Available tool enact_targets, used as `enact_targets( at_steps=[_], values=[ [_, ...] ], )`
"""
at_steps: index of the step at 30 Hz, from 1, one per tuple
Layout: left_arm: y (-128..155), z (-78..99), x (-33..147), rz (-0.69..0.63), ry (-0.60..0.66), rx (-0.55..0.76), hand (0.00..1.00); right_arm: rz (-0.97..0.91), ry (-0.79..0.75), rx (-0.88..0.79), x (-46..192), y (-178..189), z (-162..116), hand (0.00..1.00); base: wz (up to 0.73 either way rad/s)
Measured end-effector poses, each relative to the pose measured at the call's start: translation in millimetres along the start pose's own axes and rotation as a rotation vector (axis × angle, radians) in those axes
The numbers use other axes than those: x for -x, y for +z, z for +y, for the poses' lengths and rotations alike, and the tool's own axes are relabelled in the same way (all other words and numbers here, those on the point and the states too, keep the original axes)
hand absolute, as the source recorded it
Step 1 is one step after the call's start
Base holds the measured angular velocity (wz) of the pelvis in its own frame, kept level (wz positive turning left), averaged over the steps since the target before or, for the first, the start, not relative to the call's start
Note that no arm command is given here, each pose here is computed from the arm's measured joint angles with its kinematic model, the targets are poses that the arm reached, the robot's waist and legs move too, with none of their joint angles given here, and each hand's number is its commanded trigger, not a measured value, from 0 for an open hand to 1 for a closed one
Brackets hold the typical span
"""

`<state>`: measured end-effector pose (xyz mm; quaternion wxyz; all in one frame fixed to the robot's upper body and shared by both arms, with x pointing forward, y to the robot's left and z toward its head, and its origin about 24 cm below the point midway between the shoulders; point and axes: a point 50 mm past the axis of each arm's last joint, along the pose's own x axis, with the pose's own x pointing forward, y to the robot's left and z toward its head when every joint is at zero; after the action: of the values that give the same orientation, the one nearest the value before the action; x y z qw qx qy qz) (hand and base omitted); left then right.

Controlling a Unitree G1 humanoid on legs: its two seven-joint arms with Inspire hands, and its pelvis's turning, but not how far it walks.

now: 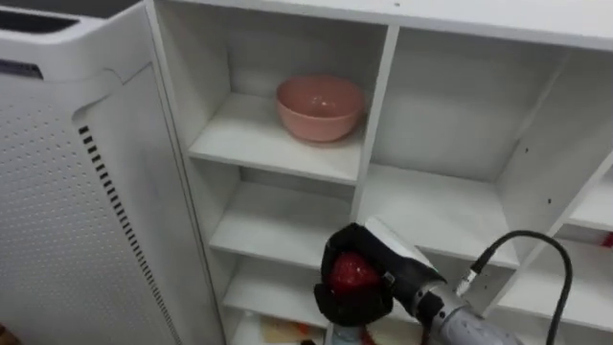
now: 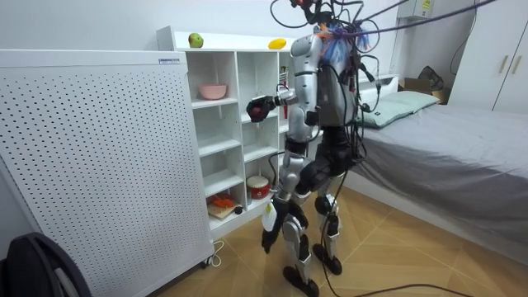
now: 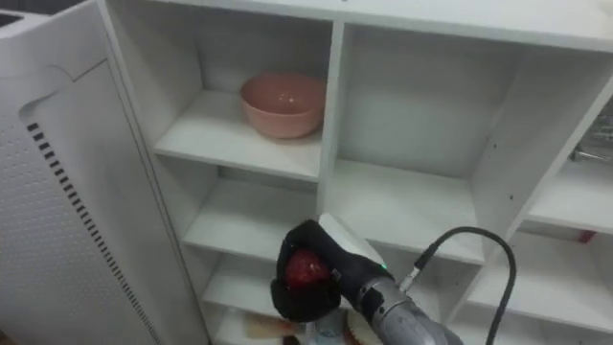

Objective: Arrange fruit in the closet

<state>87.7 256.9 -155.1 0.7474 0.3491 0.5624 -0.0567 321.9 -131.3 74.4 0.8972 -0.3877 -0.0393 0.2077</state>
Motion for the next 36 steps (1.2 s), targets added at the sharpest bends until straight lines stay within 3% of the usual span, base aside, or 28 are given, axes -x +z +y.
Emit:
enact_targets(
  at_steps=[4,11,19,25,30,36],
  values=[
    [1,-0.7,-0.1,0.0,-0.005,0.058,0.0,0.007,0.002,-0.003,0,-6,3,1.0,0.03],
    [0,-4.3,0.2,0.011,-0.012,0.047,0.0,0.062,-0.005,0.024,1,-21,7,1.0,-0.02],
    [-8,-8.6,2.9,0.022,0.021,0.082,0.0,0.126,-0.084,0.082,0,-38,-4,1.0,0.06],
    [-10,-6.8,3.5,0.02,0.027,0.081,0.0,0.208,-0.177,0.189,2,-56,-31,1.0,0.09],
    [-19,0.8,4.8,0.042,0.047,0.138,0.0,0.279,-0.334,0.286,3,-67,-74,1.0,0.18],
    [-18,7.7,5.3,0.036,0.065,0.131,0.0,0.278,-0.523,0.384,3,-54,-118,1.0,0.07]
  ],
)
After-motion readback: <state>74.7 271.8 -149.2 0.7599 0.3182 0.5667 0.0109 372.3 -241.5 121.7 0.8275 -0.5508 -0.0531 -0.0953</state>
